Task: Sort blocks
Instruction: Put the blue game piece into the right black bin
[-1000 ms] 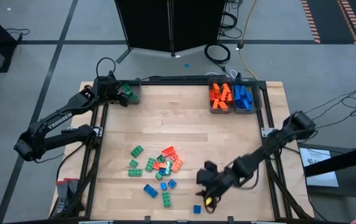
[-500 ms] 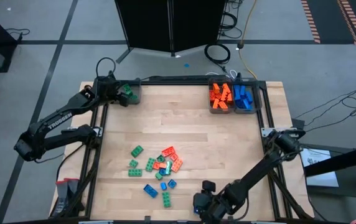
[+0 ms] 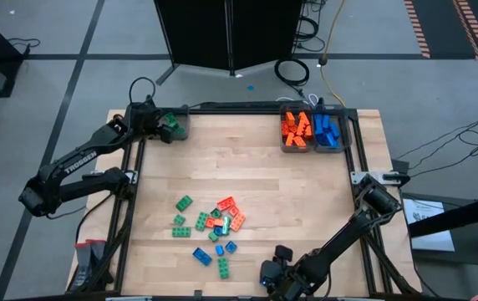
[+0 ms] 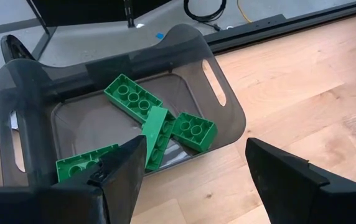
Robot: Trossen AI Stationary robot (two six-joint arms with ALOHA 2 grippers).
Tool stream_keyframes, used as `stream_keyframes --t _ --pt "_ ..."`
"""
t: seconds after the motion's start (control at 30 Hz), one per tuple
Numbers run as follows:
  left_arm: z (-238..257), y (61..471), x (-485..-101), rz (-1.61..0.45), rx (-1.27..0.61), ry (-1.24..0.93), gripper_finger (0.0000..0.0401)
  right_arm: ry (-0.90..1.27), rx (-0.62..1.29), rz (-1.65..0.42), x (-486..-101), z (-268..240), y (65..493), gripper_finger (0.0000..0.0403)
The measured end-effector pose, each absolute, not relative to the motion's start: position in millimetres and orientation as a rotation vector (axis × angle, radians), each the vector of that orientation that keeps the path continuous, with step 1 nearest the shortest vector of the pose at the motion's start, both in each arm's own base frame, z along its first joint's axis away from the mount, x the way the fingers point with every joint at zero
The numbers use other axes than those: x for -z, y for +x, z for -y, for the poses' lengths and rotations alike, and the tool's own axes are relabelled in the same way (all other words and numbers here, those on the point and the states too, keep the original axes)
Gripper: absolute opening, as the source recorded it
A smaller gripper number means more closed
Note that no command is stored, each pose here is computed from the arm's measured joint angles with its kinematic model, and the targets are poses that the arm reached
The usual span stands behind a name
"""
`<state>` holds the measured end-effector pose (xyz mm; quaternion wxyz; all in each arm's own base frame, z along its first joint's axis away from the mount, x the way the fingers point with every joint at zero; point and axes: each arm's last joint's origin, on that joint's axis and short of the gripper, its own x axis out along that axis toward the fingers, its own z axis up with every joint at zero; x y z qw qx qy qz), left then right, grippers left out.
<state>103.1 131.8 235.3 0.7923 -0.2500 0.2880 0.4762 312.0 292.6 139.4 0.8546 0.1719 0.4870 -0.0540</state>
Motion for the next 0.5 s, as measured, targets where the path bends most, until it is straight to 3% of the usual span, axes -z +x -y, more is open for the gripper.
stream_keyframes --t 0.5 --pt "-131.8 103.2 -235.3 -0.619 -1.024 -0.538 0.0277 0.377 0.147 -1.011 -121.0 -291.9 320.6 0.0211"
